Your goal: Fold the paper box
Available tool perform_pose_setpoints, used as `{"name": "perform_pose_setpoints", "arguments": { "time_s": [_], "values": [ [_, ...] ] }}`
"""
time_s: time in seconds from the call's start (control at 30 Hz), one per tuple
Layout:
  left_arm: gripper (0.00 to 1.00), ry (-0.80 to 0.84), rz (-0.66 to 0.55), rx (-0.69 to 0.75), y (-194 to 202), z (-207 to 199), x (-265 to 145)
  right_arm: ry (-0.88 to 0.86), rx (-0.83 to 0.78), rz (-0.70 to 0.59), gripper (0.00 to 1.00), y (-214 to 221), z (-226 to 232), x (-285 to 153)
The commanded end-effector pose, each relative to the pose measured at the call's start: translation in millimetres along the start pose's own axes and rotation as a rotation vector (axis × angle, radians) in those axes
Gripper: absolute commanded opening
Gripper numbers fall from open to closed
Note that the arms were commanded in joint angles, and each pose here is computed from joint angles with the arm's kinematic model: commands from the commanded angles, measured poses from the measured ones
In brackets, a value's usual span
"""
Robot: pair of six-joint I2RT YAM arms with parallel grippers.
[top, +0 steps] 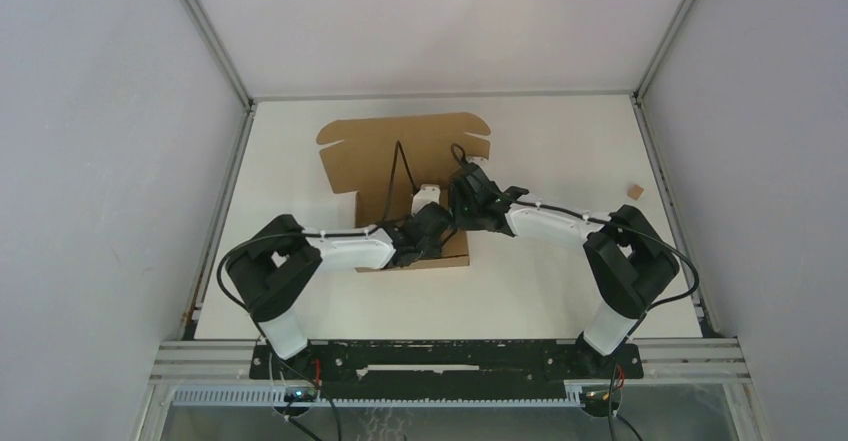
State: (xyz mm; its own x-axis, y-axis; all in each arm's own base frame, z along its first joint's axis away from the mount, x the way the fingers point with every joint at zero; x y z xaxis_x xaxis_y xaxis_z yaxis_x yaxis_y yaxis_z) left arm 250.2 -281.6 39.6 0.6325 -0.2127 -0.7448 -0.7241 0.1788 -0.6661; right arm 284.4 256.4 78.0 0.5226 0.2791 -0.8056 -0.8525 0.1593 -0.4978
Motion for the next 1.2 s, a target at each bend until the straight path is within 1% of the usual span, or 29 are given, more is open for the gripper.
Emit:
{"name": "perform_pose_setpoints", "arguments": {
  "time_s": [0.0, 0.07, 0.13, 0.2, 0.37, 0.47, 0.67, 0.7, 0.73, 0.8, 0.87, 0.97, 1.07, 1.17],
  "values": [
    [0.00, 0.032, 0.060, -0.002, 18, 3, -9, 0.118, -0.056, 0.074, 0.48, 29, -22, 21],
    [0.00, 0.039, 0.044, -0.006, 13, 3, -15, 0.139, -0.068, 0.076, 0.44, 31, -26, 24],
    [0.00, 0.042, 0.028, -0.007, 6, 4, -21, 0.161, -0.081, 0.074, 0.36, 31, -31, 25],
    [0.00, 0.040, 0.012, -0.006, -1, 5, -29, 0.181, -0.096, 0.067, 0.34, 30, -35, 24],
    [0.00, 0.033, -0.031, -0.009, -18, 10, -49, 0.219, -0.134, 0.037, 0.33, 23, -42, 18],
    [0.00, -0.015, -0.044, -0.004, -22, 21, -55, 0.230, -0.166, 0.021, 0.33, 19, -44, 14],
    [0.00, -0.102, -0.037, -0.031, -18, 45, -47, 0.248, -0.209, 0.006, 0.33, 15, -45, 6],
    [0.00, -0.112, -0.036, -0.032, -16, 47, -45, 0.241, -0.213, 0.003, 0.34, 14, -43, 4],
    [0.00, -0.125, -0.029, -0.033, -14, 50, -41, 0.223, -0.222, 0.000, 0.37, 13, -41, 3],
    [0.00, -0.142, -0.015, -0.032, -12, 53, -35, 0.173, -0.234, 0.001, 0.49, 11, -33, 2],
    [0.00, -0.151, -0.003, -0.031, -11, 55, -28, 0.120, -0.230, -0.003, 0.56, 8, -25, 1],
    [0.00, -0.148, 0.012, -0.039, -8, 58, -17, 0.039, -0.199, -0.008, 0.61, 0, -13, 0],
    [0.00, -0.143, 0.036, -0.036, -2, 58, -8, 0.001, -0.166, -0.012, 0.63, -9, -10, 1],
    [0.00, -0.133, 0.050, -0.029, -1, 56, -3, -0.039, -0.137, 0.010, 0.64, -15, -8, 7]
  ]
}}
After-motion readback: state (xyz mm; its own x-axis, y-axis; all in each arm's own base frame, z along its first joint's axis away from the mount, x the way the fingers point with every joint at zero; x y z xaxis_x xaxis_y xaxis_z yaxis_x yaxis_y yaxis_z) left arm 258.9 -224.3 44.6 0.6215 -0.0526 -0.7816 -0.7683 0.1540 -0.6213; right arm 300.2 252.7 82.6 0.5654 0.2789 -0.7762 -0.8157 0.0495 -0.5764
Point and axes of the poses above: each gripper's point midway between its finger pads, its own x axis out along the fingers, its own z axis along the line the jaws close on, y = z × x, the point moved 3 cm from there along -x, back along the fingers, and after that the axes turned 8 degrees about x, right-handed, at the moved point
